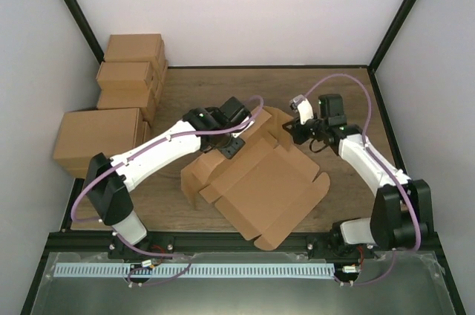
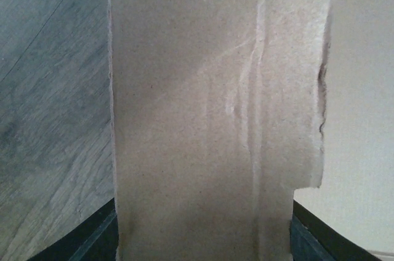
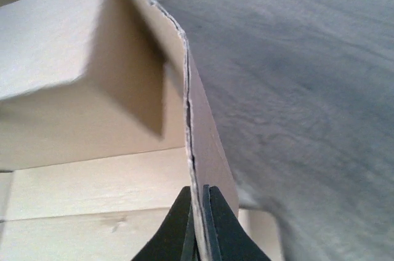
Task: Fold the paper box
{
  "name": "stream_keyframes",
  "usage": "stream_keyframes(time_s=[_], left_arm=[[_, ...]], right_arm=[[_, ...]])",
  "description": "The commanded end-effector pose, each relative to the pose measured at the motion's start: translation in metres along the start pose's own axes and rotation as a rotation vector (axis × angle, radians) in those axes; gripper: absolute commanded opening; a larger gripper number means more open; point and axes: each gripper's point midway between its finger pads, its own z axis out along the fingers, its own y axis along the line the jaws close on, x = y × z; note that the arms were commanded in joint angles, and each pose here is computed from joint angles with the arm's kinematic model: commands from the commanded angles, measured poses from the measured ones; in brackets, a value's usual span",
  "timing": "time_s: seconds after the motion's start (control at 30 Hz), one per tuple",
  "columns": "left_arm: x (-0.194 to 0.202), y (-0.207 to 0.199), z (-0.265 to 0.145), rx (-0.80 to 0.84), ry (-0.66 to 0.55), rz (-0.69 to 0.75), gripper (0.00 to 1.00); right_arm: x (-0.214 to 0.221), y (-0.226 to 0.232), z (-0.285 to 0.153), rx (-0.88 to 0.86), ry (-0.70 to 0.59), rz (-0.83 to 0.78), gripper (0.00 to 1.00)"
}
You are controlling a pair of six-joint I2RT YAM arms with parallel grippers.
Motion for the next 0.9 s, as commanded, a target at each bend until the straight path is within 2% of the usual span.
stream_keyframes(time_s=[0.0, 0.33, 0.47, 0.6, 0.8, 0.87], left_arm=[[0.010, -0.013, 0.009, 0.071, 0.032, 0.047, 0.55], [0.015, -0.034, 0.016, 0.094, 0.058, 0.111, 0.55], [0.018, -0.045, 0.018, 0.096, 0.071, 0.152, 0.55], [0.019, -0.050, 0.019, 0.076, 0.077, 0.181, 0.55], [0.022, -0.055, 0.021, 0.064, 0.090, 0.204, 0.55], [0.023, -0.060, 0.023, 0.061, 0.093, 0.224, 0.55]], right_arm=[[-0.030, 0.051, -0.019, -0.167, -0.135, 0.006, 0.01], [-0.006, 0.067, -0.018, -0.178, -0.149, 0.054, 0.03], [0.003, 0.068, -0.016, -0.182, -0.147, 0.068, 0.08], [0.014, 0.066, -0.012, -0.172, -0.152, 0.075, 0.18], [0.026, 0.066, -0.008, -0.171, -0.160, 0.078, 0.21], [0.027, 0.071, -0.009, -0.201, -0.172, 0.067, 0.26]])
